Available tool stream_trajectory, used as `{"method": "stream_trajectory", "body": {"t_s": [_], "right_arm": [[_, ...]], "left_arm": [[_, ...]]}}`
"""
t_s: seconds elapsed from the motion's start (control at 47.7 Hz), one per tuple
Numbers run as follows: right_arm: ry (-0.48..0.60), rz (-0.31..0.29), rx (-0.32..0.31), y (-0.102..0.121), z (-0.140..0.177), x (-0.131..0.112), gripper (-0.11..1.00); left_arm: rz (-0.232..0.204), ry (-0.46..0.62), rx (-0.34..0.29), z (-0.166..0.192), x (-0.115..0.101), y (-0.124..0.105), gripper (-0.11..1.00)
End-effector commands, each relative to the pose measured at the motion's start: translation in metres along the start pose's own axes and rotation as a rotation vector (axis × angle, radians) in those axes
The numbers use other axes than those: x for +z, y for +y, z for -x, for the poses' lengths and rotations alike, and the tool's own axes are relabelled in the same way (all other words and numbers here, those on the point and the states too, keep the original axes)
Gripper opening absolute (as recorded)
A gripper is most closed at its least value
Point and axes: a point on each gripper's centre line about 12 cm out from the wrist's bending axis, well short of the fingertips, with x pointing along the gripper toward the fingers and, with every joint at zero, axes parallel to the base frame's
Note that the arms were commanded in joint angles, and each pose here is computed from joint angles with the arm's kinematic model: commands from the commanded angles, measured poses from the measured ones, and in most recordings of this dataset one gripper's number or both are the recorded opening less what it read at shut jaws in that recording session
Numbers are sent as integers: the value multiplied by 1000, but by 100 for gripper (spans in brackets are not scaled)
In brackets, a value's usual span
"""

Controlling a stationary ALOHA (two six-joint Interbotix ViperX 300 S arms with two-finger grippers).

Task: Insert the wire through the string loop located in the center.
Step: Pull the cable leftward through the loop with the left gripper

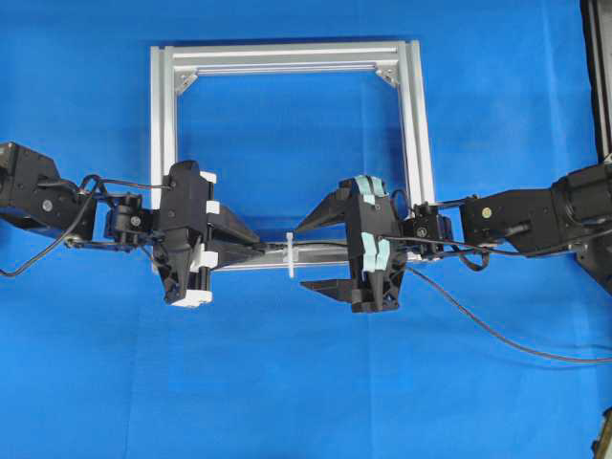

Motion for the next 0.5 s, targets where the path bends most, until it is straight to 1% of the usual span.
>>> {"method": "stream_trajectory", "body": {"t_s": [0.0,0.189,0.314,0.482], "right_arm": [[-30,0,5,2,4,10,90],[-29,3,6,2,4,10,90],[-24,4,5,2,4,9,90],[-24,8,7,2,4,9,90]], "left_arm": [[1,-31,-1,3,9,0,8],[-1,-28,-2,20,5,1,8],[-1,-24,-3,42,-1,3,8],[11,-11,1,71,-15,6,8]]}}
